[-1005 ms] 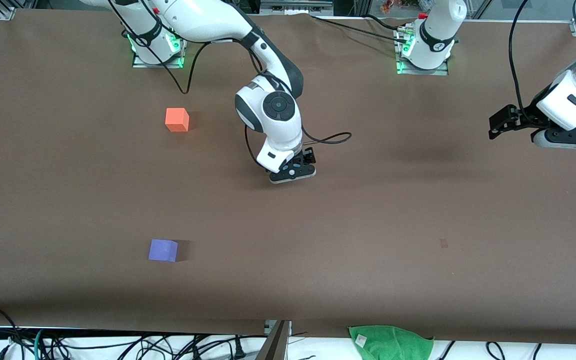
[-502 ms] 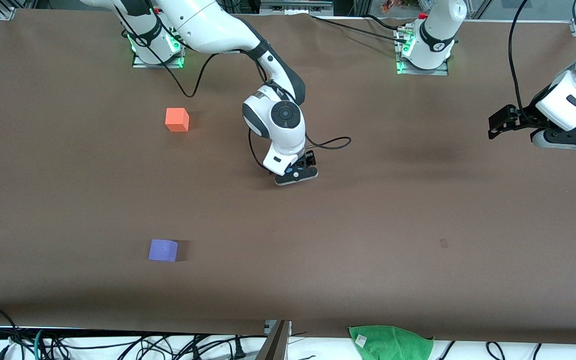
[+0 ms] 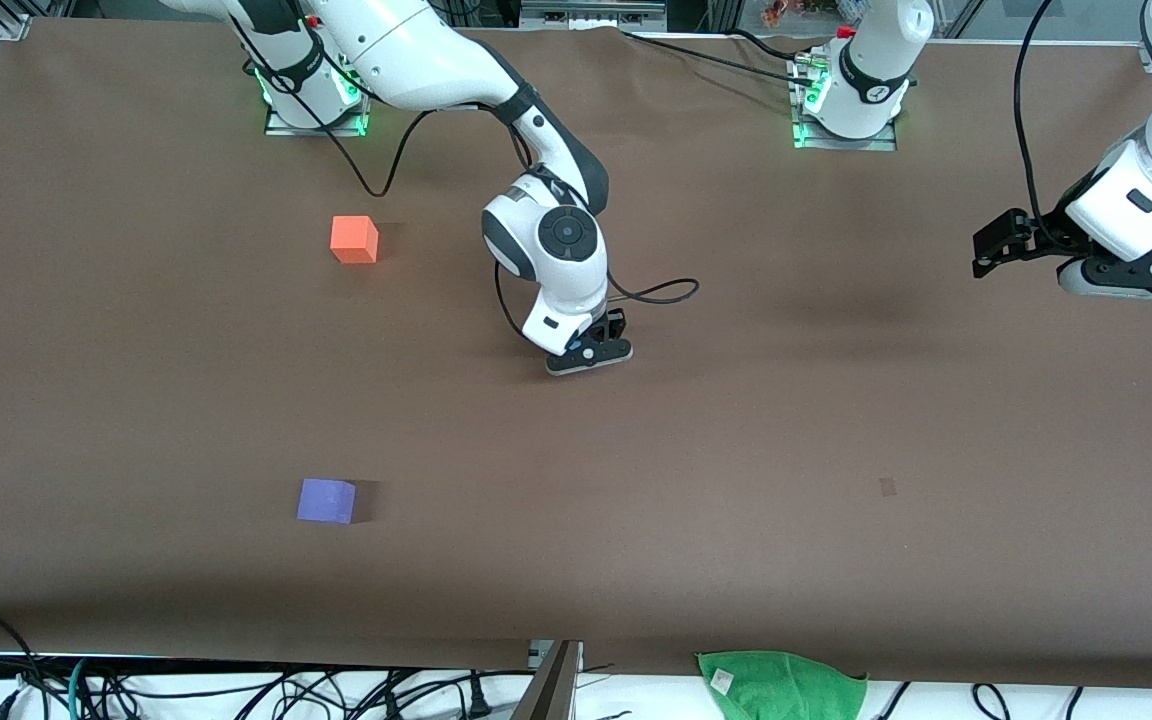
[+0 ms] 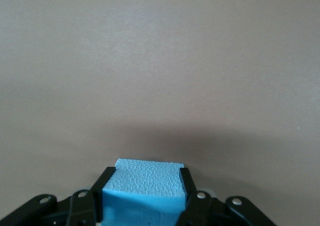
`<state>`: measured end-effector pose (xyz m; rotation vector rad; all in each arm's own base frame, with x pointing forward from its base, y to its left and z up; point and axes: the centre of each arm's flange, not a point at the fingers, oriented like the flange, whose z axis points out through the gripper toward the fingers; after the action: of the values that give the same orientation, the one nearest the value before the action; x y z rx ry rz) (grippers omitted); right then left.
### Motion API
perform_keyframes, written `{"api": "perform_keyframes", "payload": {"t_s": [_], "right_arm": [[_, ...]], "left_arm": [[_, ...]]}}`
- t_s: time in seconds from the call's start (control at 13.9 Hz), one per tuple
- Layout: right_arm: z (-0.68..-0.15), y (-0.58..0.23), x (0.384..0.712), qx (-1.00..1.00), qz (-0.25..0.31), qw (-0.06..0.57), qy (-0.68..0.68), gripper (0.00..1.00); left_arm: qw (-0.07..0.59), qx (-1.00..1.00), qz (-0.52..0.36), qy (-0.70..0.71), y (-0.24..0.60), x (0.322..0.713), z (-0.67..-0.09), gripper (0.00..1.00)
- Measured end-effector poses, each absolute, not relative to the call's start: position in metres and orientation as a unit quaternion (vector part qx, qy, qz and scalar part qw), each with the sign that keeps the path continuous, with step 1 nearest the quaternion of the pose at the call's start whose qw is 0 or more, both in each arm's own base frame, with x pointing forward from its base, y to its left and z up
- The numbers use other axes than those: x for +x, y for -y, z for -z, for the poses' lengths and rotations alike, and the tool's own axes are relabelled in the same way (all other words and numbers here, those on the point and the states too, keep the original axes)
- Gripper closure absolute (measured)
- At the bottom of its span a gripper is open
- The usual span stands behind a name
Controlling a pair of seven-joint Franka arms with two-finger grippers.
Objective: Place blue block between orange and purple blocks
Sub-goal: 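Grasp the light-blue cube with the right gripper and carry it toward the orange cube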
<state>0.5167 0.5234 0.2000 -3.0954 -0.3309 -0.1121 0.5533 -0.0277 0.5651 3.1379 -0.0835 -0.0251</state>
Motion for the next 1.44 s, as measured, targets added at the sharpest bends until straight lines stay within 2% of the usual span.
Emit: {"api": "perform_keyframes", "payload": {"t_s": [0.36,0.57,0.72,1.08,1.44], "right_arm": [[-0.237,-0.456,0.572,-0.995,0.007,-0.013,0.099,0.43],[-0.277,-0.379,0.613,-0.994,-0.020,-0.025,0.106,0.43],[-0.290,-0.323,0.627,-0.995,-0.032,-0.026,0.089,0.43],[-0.300,-0.193,0.620,-0.997,-0.044,-0.047,0.052,0.43],[-0.229,-0.145,0.579,-0.999,-0.011,-0.034,0.021,0.43]], "left_arm": [[0.001,1.000,0.008,0.027,0.028,0.553,-0.565,0.00],[0.001,1.000,0.008,0.027,0.028,0.553,-0.565,0.00],[0.001,1.000,0.009,0.027,0.028,0.553,-0.565,0.00],[0.001,1.000,0.010,0.028,0.030,0.553,-0.565,0.00],[0.001,0.999,0.009,0.033,0.034,0.553,-0.566,0.00]]}}
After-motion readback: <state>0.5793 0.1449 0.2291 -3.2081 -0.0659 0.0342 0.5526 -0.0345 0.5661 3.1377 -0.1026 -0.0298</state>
